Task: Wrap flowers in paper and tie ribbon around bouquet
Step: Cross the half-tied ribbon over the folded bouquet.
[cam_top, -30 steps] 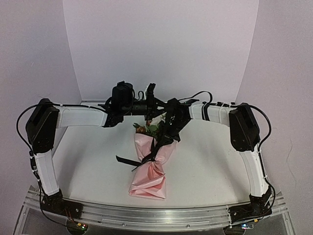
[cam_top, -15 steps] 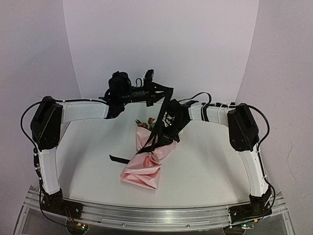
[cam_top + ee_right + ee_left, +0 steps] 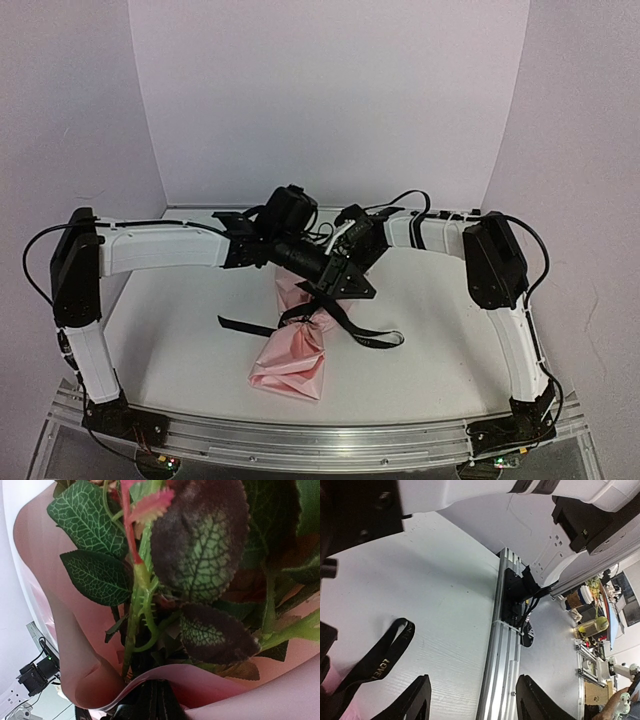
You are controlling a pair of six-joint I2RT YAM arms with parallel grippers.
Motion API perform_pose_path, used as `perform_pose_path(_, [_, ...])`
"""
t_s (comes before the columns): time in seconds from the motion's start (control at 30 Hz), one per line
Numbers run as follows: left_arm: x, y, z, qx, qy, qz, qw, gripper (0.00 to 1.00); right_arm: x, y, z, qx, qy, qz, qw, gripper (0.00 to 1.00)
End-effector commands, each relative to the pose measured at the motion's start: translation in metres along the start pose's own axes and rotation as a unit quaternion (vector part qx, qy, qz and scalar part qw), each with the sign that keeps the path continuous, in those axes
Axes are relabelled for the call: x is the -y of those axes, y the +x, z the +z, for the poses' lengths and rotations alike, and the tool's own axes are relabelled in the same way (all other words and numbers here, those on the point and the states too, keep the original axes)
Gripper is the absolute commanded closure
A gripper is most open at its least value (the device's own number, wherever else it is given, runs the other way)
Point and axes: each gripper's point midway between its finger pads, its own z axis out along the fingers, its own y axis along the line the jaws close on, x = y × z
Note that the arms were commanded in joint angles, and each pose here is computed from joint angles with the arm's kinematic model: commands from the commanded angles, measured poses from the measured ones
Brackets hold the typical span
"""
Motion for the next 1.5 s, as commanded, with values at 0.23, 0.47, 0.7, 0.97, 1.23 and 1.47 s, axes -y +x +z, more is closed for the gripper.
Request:
perform_pose_path(0.23, [-0.089,-0.021,-0.119,0.133,-0.311,-0.044,0.940,0.62,-0.009,0.006,-0.026,0.024,0.005,-0.022,0.999,1.00])
perform_pose_path(0.47, [-0.119,0.023,-0.119,0.107,-0.298,-0.083,0.945,0.43,-0.059,0.033,-0.074,0.054,-0.035,-0.098,0.993,1.00])
perform_pose_path(0.7, [-0.112,0.041,-0.098,0.080,-0.236,-0.088,0.964,0.34,-0.091,0.077,-0.085,0.034,-0.070,-0.162,0.984,1.00])
perform_pose_path(0.97, [-0.097,0.041,-0.086,0.083,-0.180,-0.065,0.978,0.41,-0.084,0.074,-0.083,0.040,-0.051,-0.160,0.985,1.00])
perform_pose_path(1.23, [-0.079,0.042,-0.094,0.105,-0.195,-0.032,0.975,0.50,-0.082,0.064,-0.081,0.045,-0.036,-0.156,0.986,1.00])
perform_pose_path(1.47, [-0.086,0.051,-0.092,0.091,-0.211,0.040,0.972,0.37,-0.106,0.061,-0.089,0.043,-0.072,-0.168,0.982,1.00])
